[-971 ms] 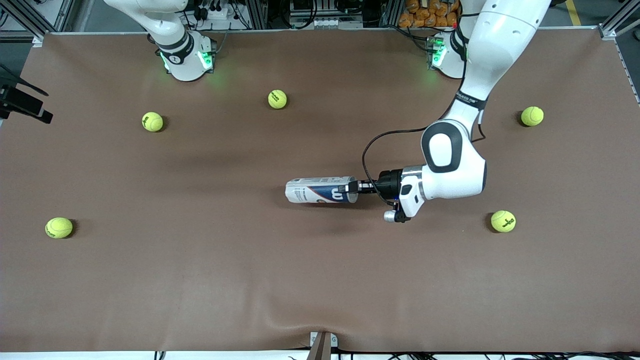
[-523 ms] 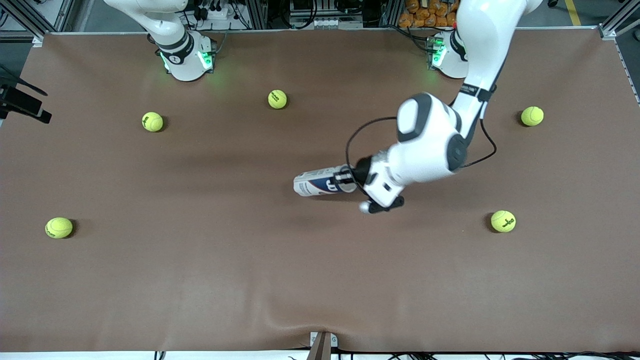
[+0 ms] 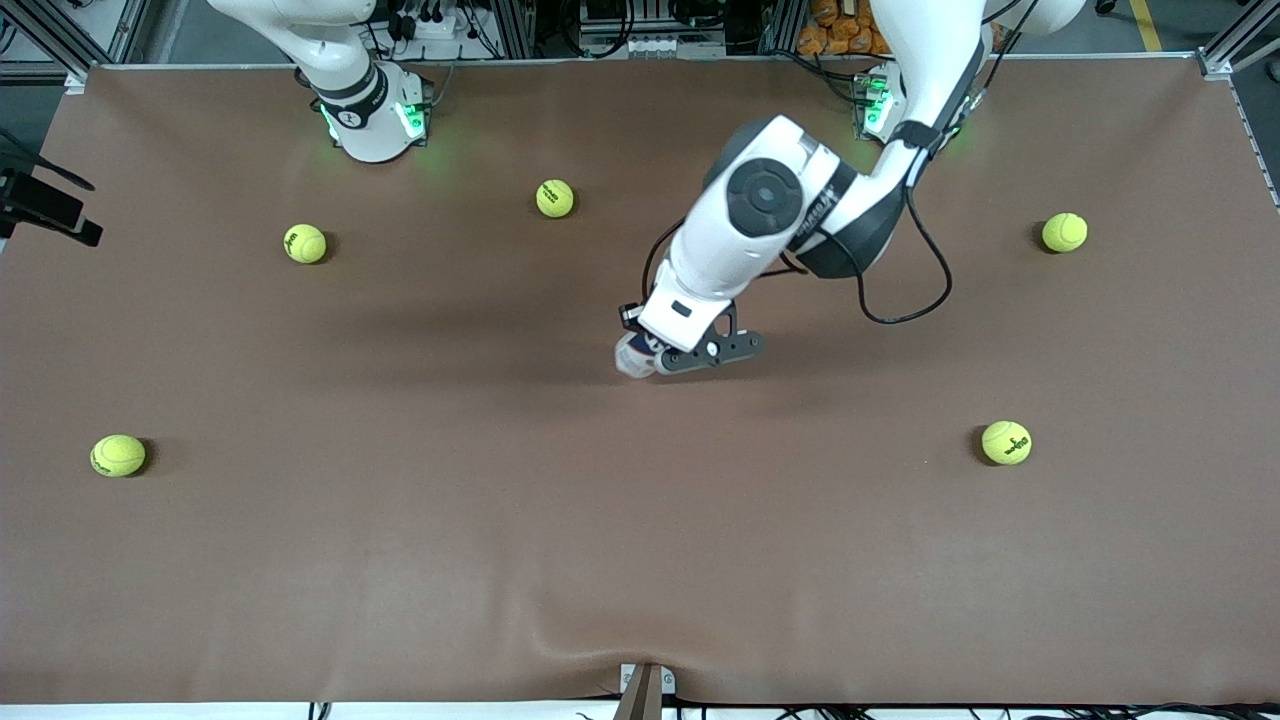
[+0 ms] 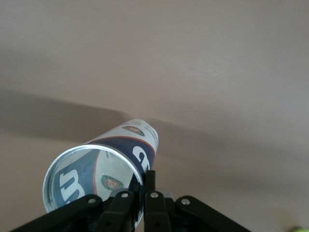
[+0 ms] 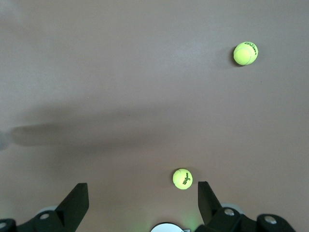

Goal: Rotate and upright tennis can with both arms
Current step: 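Lift the can with the left gripper and rotate it upright, then lower the upright can onto the table and open the left gripper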

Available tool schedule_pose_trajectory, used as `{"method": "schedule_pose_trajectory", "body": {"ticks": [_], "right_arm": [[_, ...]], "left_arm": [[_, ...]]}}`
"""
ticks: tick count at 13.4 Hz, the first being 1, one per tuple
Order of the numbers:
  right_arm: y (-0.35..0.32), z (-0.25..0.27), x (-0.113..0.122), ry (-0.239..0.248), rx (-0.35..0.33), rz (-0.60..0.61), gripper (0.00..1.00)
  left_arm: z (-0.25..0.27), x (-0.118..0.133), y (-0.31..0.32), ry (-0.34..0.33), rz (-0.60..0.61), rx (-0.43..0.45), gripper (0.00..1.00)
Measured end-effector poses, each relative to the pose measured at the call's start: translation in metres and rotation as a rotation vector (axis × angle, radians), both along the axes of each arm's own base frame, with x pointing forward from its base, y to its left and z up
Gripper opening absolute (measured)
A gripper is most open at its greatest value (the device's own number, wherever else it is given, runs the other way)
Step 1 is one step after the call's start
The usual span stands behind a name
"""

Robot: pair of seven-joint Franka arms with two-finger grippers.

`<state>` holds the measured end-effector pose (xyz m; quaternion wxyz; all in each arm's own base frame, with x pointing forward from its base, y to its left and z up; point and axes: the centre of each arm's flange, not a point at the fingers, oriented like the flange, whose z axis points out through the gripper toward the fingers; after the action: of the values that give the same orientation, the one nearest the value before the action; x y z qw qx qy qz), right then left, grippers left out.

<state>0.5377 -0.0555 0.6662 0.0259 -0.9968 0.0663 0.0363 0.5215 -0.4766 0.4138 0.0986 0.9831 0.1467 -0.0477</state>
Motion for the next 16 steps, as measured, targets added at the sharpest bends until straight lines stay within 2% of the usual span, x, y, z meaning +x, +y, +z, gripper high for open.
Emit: {"method": "schedule_pose_trajectory", "body": {"ticks": [2, 6, 9, 16], "right_arm": [[-0.001, 0.000, 0.000, 0.000, 0.000, 0.001, 1.00], [-0.001, 0.000, 0.000, 0.000, 0.000, 0.002, 1.00], [-0.001, 0.000, 0.000, 0.002, 0.000, 0.003, 1.00], [-0.004, -0.001, -0.001, 0.010, -0.029, 0.006, 1.00]], "left_arm": [[0.004, -0.015, -0.015, 0.002, 0.044, 0.060, 0.05], [-0.010, -0.054, -0.053, -0.055, 0.109, 0.190, 0.05], [-0.022, -0.074, -0.071, -0.058, 0.148, 0.219, 0.05], [-0.043, -0.090, -0.094, -0.088, 0.183, 0.262, 0.05]]}}
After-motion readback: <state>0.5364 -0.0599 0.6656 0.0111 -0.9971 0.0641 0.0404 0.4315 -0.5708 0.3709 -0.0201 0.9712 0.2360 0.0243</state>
